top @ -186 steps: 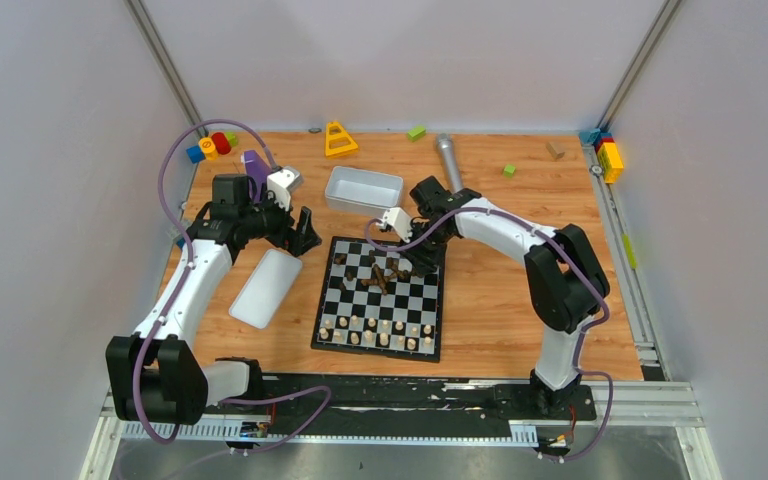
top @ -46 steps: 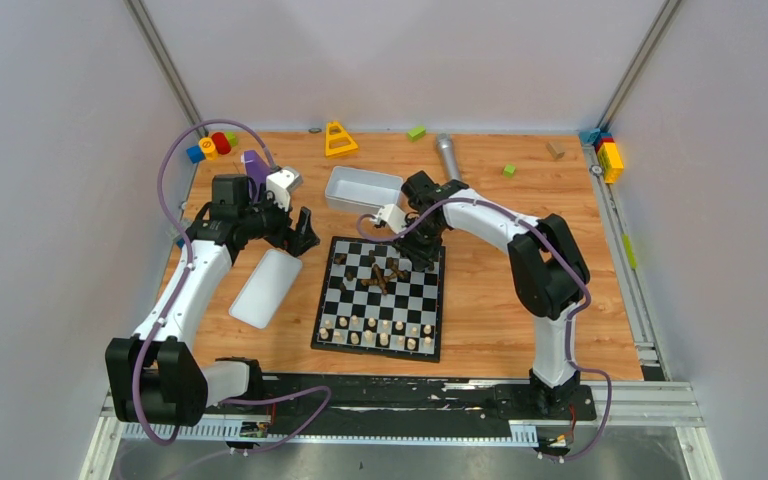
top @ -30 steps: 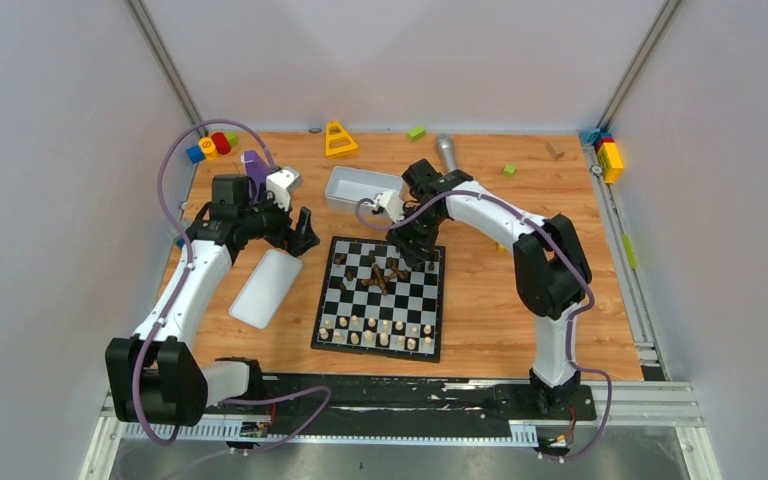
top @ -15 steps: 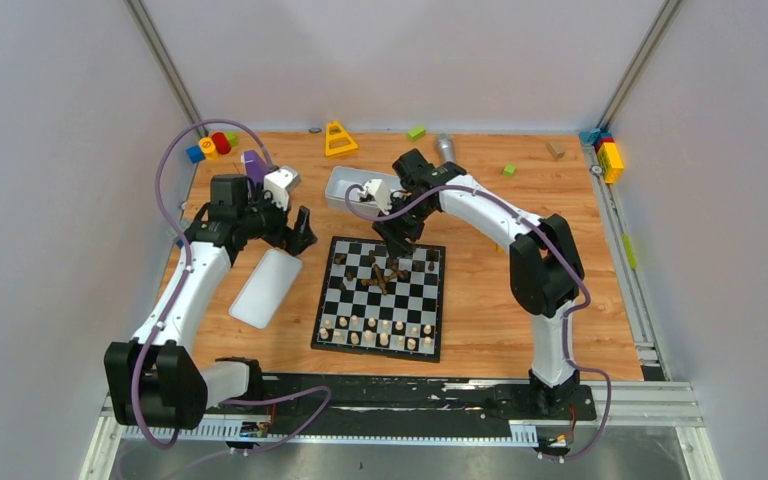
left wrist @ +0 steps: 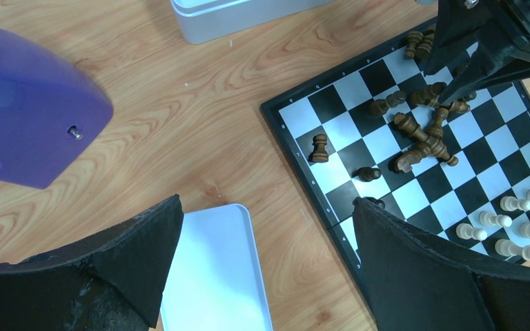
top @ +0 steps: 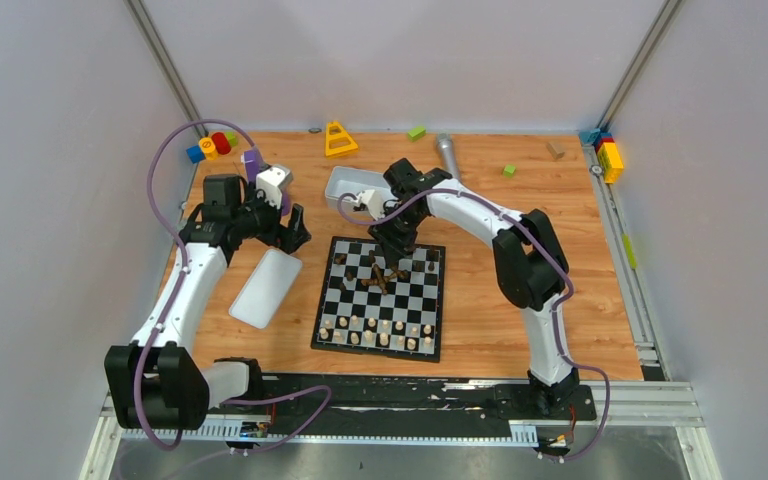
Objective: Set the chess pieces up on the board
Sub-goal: Pick up the chess piece from the chessboard.
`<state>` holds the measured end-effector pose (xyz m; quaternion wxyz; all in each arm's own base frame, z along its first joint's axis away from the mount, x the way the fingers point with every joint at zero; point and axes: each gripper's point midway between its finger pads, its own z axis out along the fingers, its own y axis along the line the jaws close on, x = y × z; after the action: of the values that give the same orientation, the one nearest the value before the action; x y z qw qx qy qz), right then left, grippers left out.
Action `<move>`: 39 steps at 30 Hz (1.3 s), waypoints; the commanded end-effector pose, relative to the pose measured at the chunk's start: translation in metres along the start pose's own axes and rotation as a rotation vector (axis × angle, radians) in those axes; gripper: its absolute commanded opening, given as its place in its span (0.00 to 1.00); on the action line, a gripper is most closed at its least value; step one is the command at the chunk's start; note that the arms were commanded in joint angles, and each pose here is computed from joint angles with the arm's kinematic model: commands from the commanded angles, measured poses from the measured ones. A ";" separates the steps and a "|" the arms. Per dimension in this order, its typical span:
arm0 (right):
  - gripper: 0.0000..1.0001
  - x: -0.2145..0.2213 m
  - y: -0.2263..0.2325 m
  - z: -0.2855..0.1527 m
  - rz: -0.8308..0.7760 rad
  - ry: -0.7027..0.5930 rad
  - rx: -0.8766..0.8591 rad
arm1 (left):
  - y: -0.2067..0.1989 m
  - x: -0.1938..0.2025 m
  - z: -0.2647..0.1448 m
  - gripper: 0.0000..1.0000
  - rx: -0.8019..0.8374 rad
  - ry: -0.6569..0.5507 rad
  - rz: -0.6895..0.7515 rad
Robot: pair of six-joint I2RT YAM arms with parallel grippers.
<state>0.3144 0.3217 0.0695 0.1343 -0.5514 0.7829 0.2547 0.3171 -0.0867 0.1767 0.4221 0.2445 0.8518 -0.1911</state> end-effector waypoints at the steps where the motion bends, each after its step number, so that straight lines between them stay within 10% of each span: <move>1: 0.31 -0.018 0.004 0.001 -0.024 -0.043 -0.020 | 0.000 -0.019 -0.011 1.00 -0.014 -0.058 0.023; 12: 0.05 -0.033 0.006 -0.017 -0.034 -0.080 0.011 | 0.000 -0.019 -0.010 1.00 -0.008 -0.060 0.022; 39: 0.00 -0.072 0.026 -0.068 0.066 -0.217 0.032 | -0.042 -0.028 -0.003 0.96 0.184 -0.136 0.214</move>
<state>0.3220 0.3377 0.1263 0.1838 -0.5064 0.7970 0.2732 0.3104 -0.1072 0.1861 0.4357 0.2941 0.8182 -0.2328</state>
